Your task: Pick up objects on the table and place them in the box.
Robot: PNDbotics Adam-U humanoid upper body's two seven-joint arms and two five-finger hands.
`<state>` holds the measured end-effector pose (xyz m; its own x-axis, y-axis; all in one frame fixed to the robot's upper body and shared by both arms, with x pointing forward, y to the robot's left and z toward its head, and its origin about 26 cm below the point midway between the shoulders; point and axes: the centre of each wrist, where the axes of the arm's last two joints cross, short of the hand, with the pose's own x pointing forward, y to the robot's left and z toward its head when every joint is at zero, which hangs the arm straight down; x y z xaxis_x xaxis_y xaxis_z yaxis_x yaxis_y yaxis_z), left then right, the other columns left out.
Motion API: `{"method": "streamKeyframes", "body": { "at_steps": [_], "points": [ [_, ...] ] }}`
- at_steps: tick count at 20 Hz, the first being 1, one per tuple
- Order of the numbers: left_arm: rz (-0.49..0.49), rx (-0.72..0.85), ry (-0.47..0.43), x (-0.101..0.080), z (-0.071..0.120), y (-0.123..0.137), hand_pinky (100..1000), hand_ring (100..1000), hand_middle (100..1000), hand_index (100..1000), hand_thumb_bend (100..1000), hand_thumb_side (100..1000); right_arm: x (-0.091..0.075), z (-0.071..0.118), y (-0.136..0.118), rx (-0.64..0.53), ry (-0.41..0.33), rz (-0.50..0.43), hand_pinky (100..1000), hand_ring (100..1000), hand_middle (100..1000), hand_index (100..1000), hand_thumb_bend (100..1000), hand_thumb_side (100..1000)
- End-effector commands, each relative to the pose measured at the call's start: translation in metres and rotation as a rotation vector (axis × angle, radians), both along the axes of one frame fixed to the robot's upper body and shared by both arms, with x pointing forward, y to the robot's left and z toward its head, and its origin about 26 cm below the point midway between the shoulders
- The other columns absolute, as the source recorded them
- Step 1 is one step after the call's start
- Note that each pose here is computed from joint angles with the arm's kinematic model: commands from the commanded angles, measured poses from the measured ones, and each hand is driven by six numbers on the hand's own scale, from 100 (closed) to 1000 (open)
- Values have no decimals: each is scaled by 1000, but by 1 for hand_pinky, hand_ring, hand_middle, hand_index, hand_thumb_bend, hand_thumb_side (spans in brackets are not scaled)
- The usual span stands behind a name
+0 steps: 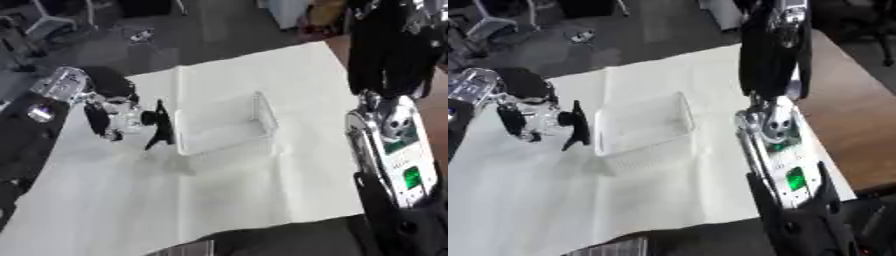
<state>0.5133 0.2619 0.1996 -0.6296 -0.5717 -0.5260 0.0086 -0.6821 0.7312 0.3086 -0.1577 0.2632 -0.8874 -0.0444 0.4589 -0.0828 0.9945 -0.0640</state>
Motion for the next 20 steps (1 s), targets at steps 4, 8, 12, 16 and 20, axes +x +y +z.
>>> {"method": "streamKeyframes", "body": {
  "at_steps": [4, 8, 12, 16, 20],
  "points": [
    [16, -37, -80, -2, 45, 8, 100, 100, 100, 107, 100, 173, -2, 6, -1, 2, -24, -3, 536, 586, 658, 828, 292, 1000],
    [-30, -92, -107, -2, 52, -5, 100, 100, 100, 109, 100, 131, -3, 6, -1, 2, -24, -1, 537, 586, 659, 828, 290, 1000],
    [-107, -176, -128, -1, 55, -21, 100, 100, 100, 110, 100, 128, -3, 6, 0, 6, -26, 4, 538, 586, 659, 828, 285, 1000],
    [-182, -244, -144, 0, 56, -36, 100, 100, 100, 111, 100, 125, -3, 7, 2, 12, -29, 10, 539, 586, 658, 827, 280, 1000],
    [-237, -293, -157, 1, 55, -51, 100, 100, 100, 112, 100, 125, -3, 7, 4, 17, -33, 18, 540, 586, 659, 827, 276, 1000]
  ]
}}
